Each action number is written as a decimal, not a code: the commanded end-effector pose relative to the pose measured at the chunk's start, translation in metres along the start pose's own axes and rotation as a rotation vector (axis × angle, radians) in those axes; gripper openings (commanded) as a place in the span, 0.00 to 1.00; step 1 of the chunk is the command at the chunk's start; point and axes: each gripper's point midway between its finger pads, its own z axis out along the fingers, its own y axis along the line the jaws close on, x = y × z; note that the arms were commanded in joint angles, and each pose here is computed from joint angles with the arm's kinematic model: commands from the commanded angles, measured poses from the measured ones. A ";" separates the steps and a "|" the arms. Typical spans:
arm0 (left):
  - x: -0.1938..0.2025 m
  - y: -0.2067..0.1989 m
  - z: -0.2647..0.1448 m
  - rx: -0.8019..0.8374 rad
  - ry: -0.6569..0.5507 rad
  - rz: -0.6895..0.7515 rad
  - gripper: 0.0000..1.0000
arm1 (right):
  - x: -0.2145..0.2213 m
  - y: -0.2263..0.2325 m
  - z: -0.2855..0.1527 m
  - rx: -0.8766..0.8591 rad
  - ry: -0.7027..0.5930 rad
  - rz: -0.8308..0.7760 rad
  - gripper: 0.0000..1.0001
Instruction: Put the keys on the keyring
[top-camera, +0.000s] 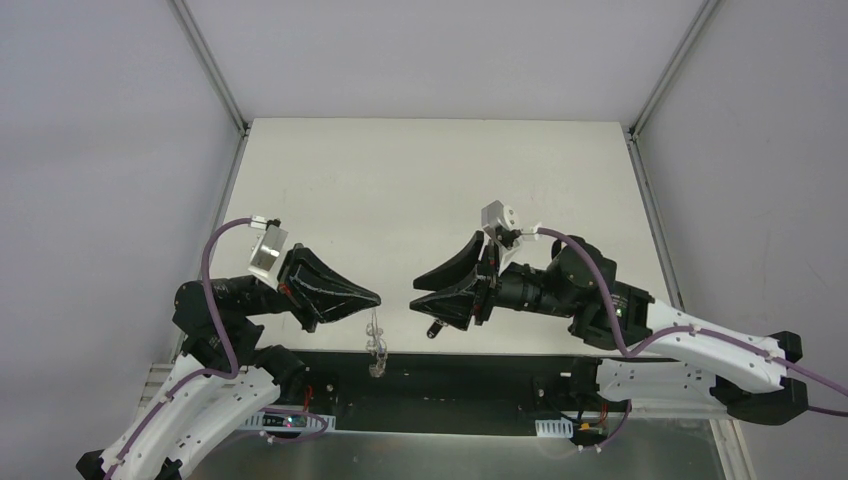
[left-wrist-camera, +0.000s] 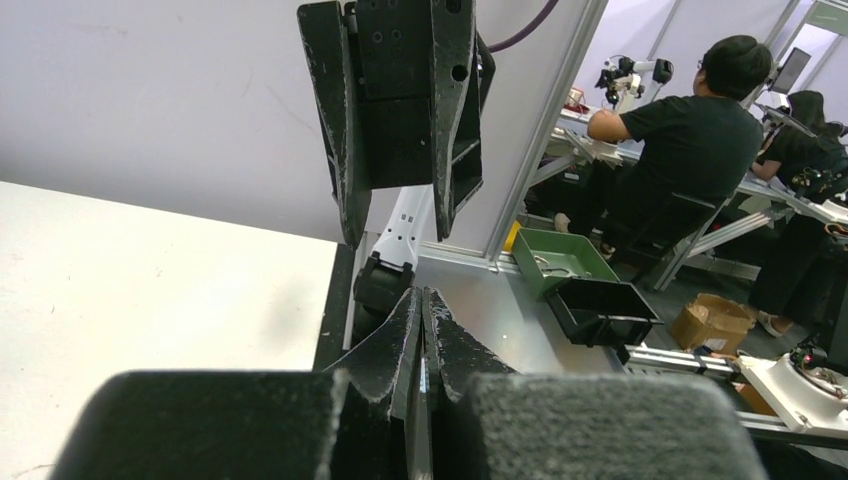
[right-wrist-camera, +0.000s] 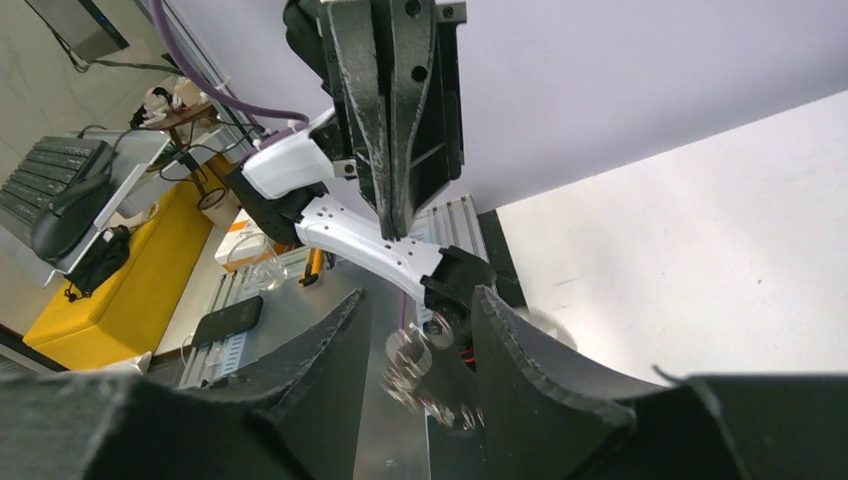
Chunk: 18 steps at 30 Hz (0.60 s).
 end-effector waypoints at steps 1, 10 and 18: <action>-0.016 -0.007 0.001 0.015 -0.046 0.074 0.00 | 0.003 -0.002 0.000 0.015 0.018 0.003 0.45; -0.008 0.007 -0.002 -0.056 -0.024 0.068 0.00 | 0.024 -0.023 0.011 0.096 0.089 -0.006 0.45; 0.011 0.044 -0.017 -0.284 0.028 0.022 0.00 | 0.081 -0.059 0.008 0.261 0.222 0.087 0.48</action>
